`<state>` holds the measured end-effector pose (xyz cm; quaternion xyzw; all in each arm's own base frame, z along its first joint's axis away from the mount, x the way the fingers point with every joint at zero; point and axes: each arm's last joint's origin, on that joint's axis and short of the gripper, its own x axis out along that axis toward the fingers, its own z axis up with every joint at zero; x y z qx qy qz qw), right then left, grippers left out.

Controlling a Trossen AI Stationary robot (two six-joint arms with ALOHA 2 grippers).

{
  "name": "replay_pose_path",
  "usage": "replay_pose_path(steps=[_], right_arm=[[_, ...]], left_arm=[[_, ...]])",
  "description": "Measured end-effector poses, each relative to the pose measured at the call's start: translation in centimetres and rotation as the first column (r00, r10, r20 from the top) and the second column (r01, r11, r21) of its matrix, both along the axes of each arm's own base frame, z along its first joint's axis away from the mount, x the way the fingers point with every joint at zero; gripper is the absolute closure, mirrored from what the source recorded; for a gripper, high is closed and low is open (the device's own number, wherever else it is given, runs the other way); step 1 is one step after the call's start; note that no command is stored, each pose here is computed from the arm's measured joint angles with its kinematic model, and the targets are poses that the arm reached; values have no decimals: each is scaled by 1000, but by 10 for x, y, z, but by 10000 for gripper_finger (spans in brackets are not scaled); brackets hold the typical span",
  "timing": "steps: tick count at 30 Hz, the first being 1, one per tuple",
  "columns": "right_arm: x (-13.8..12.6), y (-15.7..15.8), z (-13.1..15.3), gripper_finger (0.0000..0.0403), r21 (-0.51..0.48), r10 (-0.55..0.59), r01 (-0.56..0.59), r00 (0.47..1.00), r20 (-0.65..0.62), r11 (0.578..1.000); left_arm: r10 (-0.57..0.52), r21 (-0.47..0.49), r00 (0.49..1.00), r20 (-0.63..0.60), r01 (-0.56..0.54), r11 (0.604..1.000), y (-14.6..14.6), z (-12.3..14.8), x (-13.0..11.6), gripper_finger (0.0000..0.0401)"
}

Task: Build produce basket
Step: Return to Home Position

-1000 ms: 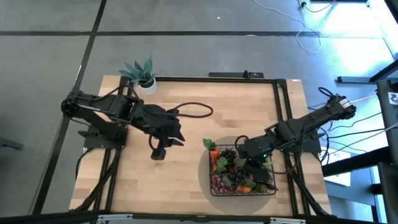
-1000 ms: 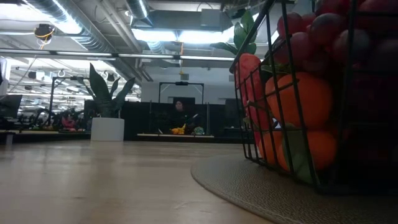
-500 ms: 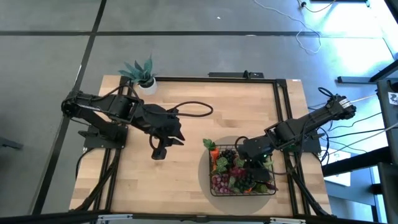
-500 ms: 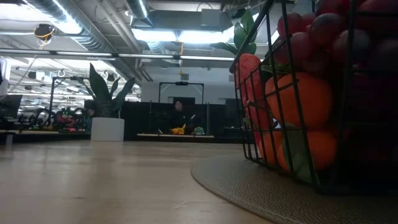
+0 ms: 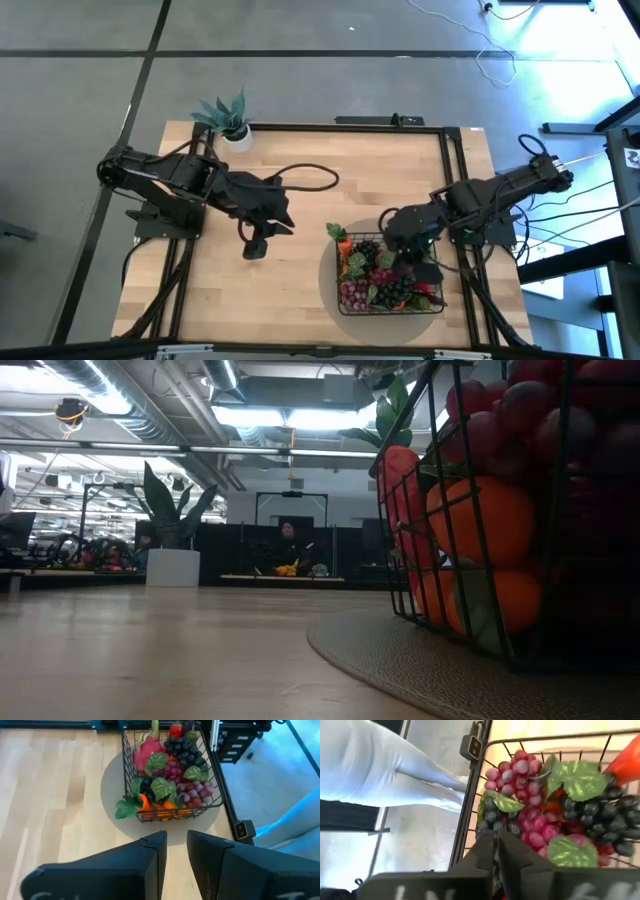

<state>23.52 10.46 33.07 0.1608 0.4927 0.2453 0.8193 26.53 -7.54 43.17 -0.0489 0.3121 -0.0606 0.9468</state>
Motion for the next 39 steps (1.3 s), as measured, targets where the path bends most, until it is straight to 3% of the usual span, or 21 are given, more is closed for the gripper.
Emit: replay_pose_path(steps=[4, 7, 10, 13, 18, 22, 28, 33, 39], right_arm=[[-3, -8, 22, 395, -62, 7, -5, 999, 39, 998], [-10, -15, 38, 400, -177, 72, -56, 994, 85, 983], [-17, -25, 48, 400, -279, 84, -54, 992, 97, 959], [-24, -39, 53, 402, -301, 67, -30, 991, 113, 953], [-42, -61, 65, 403, -279, 83, -22, 974, 209, 960], [-61, -75, 82, 403, -245, 99, -12, 932, 348, 969], [-83, -89, 98, 403, -222, 73, 40, 875, 478, 974], [-85, -97, 90, 403, -182, 36, 83, 821, 570, 980], [-89, -108, 61, 403, -64, -75, 147, 778, 624, 987]], left_arm=[[42, 21, 998, -42, -41, 999, 2, -4, -1, 341], [86, 74, 995, -52, -82, 994, 3, -5, -4, 362], [85, 91, 996, -34, -81, 993, 3, 2, -18, 392], [102, 110, 995, -11, -100, 989, 5, 8, -31, 396], [165, 151, 986, 18, -166, 974, 10, 17, -54, 400], [193, 165, 980, 39, -197, 966, 13, 16, -74, 401], [215, 100, 972, 97, -225, 969, 23, -5, -111, 401], [212, 11, 953, 218, -219, 976, 37, -32, -144, 401], [143, -104, 914, 381, -111, 988, 51, -57, -183, 401]])
